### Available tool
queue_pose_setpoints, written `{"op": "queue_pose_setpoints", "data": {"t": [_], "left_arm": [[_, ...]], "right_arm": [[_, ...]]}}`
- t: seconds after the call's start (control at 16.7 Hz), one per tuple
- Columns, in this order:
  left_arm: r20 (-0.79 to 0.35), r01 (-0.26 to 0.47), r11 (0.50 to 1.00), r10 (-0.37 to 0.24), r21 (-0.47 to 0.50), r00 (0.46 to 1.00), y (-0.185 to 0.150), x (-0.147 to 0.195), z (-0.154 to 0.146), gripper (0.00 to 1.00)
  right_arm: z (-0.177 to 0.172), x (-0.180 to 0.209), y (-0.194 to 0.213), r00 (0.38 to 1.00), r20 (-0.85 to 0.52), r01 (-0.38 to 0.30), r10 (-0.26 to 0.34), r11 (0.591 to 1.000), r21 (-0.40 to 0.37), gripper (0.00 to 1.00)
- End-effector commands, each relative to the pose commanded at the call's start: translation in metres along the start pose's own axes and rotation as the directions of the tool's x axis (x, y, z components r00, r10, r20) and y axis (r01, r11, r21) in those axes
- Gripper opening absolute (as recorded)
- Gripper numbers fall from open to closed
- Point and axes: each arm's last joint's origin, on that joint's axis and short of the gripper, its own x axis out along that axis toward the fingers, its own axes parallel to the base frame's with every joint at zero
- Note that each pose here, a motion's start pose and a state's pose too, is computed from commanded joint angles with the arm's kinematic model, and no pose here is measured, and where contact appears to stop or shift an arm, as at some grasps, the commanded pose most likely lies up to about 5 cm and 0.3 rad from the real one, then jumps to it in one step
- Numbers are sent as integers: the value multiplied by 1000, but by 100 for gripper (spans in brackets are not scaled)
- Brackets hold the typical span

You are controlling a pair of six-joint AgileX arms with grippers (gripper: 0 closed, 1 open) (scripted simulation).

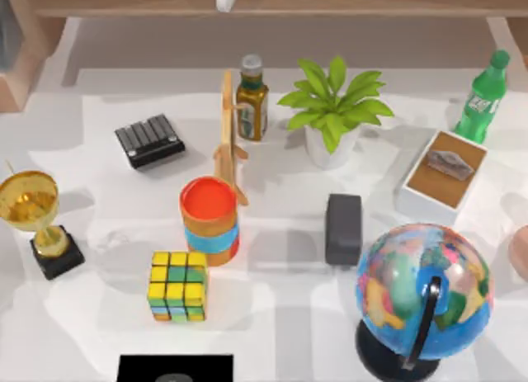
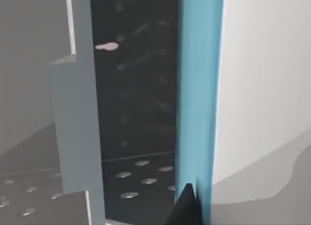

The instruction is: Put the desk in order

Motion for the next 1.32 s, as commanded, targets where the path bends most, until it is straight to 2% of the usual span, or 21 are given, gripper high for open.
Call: {"op": "queue_pose_setpoints", "data": {"t": [0.24,0.6,0.84,1.32], "left_arm": [[-5,-2,1000,2,1,1000,1,0,-1,0],[-2,-2,1000,2,1,1000,4,28,-1,0],[0,0,1000,0,0,1000,3,30,0,0],[0,0,1000,0,0,1000,3,30,0,60]], "right_arm": [[0,0,0,1000,0,0,0,1000,0,100],[0,0,0,1000,0,0,0,1000,0,100],[0,0,0,1000,0,0,0,1000,0,100],[0,0,0,1000,0,0,0,1000,0,100]]}}
